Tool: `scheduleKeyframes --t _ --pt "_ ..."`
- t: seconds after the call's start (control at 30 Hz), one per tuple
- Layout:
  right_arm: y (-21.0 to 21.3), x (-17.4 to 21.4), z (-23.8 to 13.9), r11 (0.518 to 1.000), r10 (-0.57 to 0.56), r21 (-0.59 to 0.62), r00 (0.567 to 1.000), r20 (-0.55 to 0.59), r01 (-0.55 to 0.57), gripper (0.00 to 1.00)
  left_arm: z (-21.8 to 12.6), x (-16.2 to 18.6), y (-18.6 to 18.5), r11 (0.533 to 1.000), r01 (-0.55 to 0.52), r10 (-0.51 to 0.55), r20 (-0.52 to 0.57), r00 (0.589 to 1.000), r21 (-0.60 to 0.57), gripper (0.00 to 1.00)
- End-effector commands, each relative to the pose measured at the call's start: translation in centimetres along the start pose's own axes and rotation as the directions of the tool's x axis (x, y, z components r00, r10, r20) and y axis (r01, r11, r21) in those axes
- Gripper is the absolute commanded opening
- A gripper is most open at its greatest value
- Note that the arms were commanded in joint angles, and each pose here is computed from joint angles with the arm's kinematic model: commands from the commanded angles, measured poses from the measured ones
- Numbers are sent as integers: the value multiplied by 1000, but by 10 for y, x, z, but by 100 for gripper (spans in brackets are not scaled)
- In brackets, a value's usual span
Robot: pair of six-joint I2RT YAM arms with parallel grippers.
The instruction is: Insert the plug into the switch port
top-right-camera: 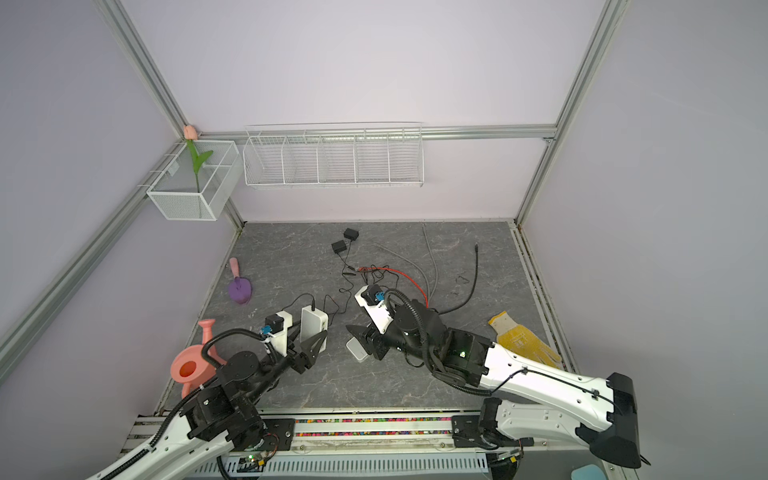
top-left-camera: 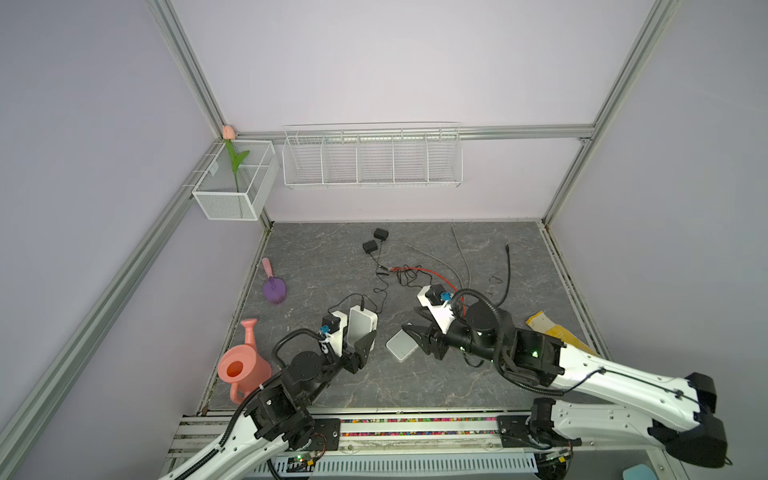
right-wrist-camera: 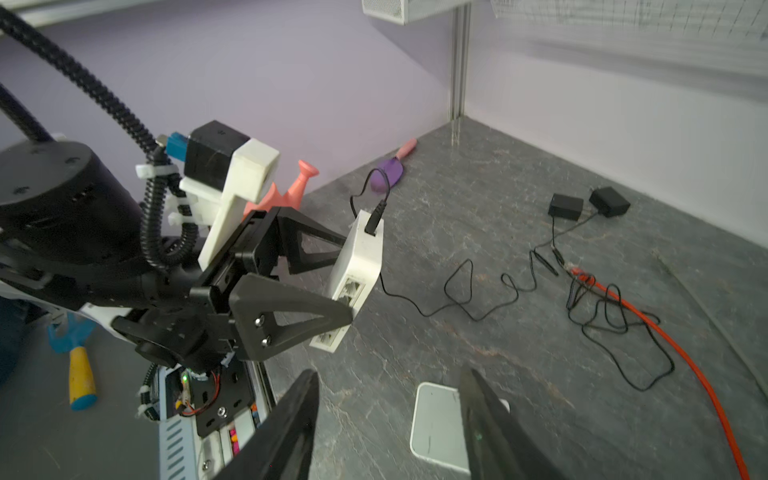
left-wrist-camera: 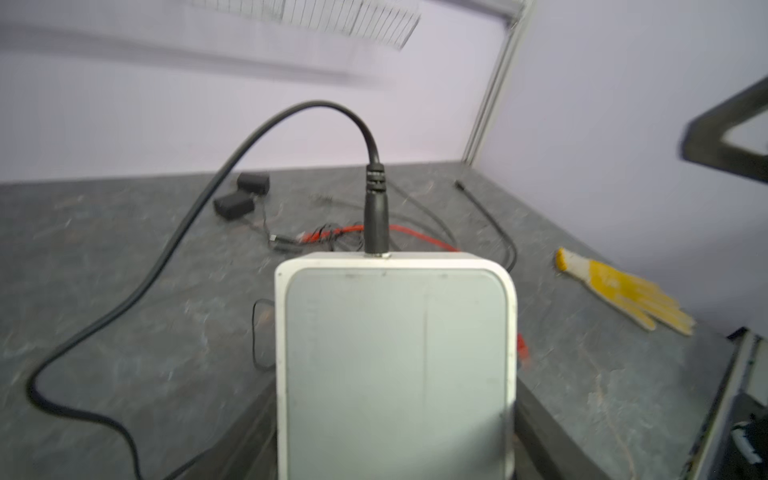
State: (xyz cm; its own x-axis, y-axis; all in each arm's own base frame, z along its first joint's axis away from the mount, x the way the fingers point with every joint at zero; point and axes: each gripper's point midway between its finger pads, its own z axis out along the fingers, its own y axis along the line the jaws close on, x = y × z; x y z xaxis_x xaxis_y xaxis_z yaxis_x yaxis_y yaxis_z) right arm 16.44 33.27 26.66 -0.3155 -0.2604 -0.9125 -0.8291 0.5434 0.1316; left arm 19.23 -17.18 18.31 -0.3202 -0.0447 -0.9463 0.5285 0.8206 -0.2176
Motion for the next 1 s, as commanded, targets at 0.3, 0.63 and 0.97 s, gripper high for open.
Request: scheduleKeyframes --t 0.3,0.63,0.97 --pt "-25 171 74 960 -76 195 857 -509 201 59 16 61 41 925 253 -311 -182 933 -284 0" --pt "-43 193 132 895 -62 309 777 -627 321 59 19 83 37 914 275 -354 -255 900 -298 0" --pt "-127 206 131 823 57 449 736 -675 348 55 24 88 30 924 267 -345 -296 891 -273 0"
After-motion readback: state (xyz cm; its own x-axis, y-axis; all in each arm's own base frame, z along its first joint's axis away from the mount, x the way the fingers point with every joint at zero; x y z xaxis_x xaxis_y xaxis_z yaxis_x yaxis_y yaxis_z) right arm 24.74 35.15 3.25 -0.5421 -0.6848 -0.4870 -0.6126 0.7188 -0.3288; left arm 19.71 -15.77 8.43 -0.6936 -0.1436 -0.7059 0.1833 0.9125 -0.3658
